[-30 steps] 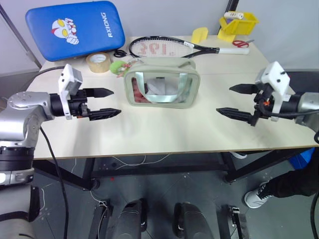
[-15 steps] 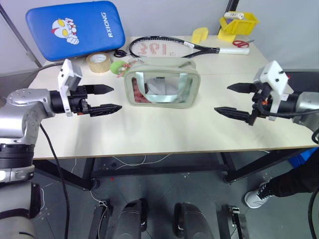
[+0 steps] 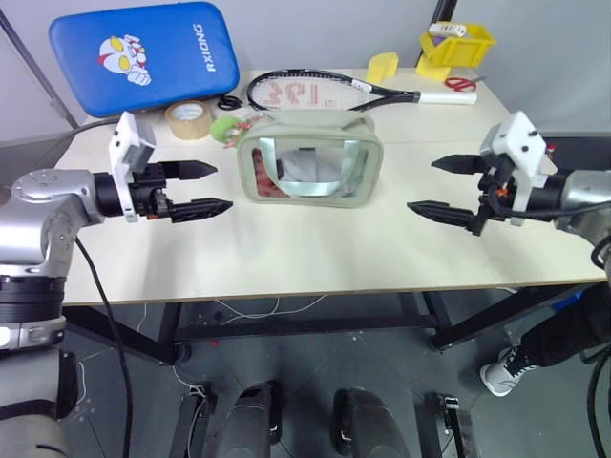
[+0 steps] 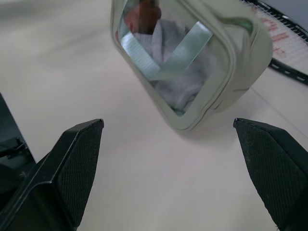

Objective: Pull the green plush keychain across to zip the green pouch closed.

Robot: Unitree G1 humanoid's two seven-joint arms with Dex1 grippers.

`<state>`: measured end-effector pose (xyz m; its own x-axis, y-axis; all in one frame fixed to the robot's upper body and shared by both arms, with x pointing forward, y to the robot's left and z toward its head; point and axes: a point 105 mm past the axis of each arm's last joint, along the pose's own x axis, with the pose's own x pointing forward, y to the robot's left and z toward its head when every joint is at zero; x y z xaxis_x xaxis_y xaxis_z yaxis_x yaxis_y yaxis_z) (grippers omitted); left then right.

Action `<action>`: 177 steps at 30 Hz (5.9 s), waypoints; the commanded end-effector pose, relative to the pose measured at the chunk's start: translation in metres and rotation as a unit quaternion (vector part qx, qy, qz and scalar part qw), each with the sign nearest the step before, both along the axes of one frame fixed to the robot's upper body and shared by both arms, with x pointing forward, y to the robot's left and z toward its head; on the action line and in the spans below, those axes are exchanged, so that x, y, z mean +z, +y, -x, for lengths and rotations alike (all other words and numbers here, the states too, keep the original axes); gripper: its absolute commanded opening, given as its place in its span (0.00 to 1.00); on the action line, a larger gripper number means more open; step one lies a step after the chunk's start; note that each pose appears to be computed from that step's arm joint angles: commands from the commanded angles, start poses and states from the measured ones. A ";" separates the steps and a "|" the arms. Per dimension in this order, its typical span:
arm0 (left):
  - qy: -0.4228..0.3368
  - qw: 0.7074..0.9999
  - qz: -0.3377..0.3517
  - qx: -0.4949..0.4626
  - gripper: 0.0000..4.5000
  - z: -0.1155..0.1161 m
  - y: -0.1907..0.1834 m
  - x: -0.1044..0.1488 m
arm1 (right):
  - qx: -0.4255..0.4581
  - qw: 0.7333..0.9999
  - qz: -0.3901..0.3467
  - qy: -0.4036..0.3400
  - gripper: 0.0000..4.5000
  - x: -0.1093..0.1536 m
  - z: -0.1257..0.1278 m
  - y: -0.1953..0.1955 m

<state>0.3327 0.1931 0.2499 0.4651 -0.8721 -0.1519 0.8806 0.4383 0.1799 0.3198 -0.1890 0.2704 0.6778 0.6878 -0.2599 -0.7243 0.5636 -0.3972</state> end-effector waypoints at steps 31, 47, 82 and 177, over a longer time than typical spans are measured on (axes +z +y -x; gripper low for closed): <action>-0.081 0.991 0.104 -0.002 1.00 0.008 -0.005 0.046 | 0.109 0.986 0.109 -0.057 0.01 0.059 -0.104 0.155; -0.080 0.992 0.095 -0.015 1.00 0.002 -0.010 0.046 | 0.199 0.968 0.150 -0.032 0.01 0.023 -0.047 0.138; -0.028 0.994 0.053 0.091 1.00 -0.040 0.042 0.006 | 0.097 0.984 0.148 -0.007 0.01 0.002 -0.029 0.065; -0.041 0.998 -0.050 -0.020 0.00 -0.037 -0.025 -0.012 | 0.128 0.991 0.013 -0.032 0.99 0.042 -0.036 0.154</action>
<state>0.3707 0.1708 0.2336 0.4491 -0.8694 -0.2060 0.8807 0.3919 0.2661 0.3514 -0.0348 0.2998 0.4535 0.8500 -0.2680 -0.8529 0.3267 -0.4072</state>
